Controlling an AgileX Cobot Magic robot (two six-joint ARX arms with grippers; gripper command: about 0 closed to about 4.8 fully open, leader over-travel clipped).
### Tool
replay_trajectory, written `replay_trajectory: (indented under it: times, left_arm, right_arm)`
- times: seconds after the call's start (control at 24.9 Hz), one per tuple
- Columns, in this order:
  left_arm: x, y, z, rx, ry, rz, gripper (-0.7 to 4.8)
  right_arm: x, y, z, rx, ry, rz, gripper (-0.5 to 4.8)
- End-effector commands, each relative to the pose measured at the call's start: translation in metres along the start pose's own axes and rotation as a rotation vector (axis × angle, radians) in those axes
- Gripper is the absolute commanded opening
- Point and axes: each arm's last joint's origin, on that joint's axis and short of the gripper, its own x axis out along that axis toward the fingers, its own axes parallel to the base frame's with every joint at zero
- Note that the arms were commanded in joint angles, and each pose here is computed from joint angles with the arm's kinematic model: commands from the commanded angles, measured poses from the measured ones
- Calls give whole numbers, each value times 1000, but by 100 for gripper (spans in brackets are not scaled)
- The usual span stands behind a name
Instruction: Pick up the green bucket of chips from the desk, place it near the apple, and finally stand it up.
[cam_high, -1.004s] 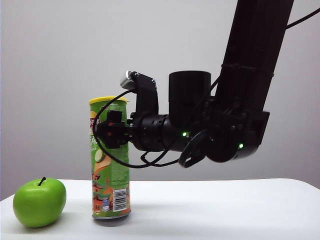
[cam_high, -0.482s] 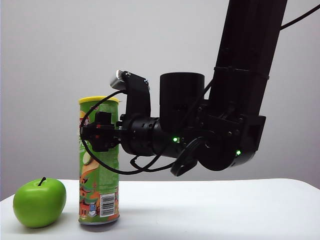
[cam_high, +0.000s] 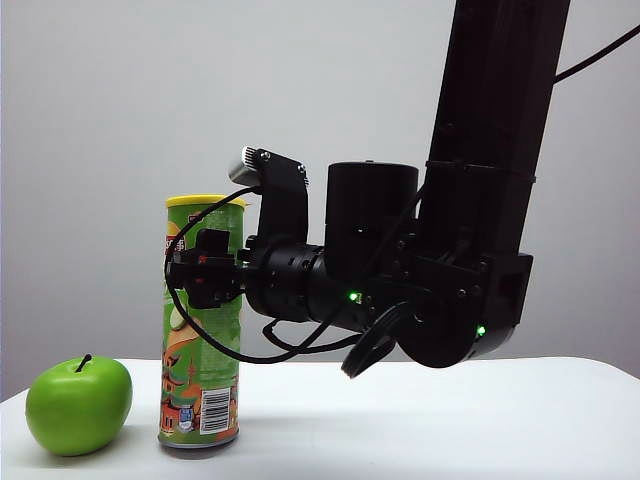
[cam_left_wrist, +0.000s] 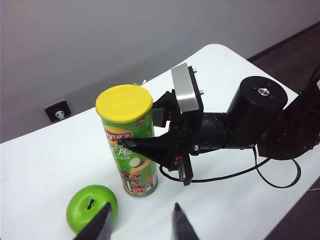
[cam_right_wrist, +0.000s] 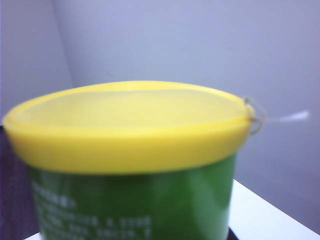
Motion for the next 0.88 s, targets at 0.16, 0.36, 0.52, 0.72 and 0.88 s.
replay_trajectory:
  times: [0.16, 0.36, 0.52, 0.72, 0.88]
  left_arm:
    - [0, 0, 1, 13, -17, -2, 153]
    - [0, 0, 1, 11, -17, -2, 153]
    - [0, 0, 1, 11, -17, -2, 153]
    - [0, 0, 2, 13, -20, -2, 153]
    - [0, 0, 2, 12, -21, -6, 153]
  right_arm:
    - [-5, -3, -17, 15, 114, -32, 362]
    - [-4, -3, -17, 16, 113, -29, 458]
    - [-4, -3, -16, 14, 105, -26, 459]
    - [-5, 0, -11, 28, 109, 40, 479]
    - [-13, 1, 1, 26, 101, 32, 479]
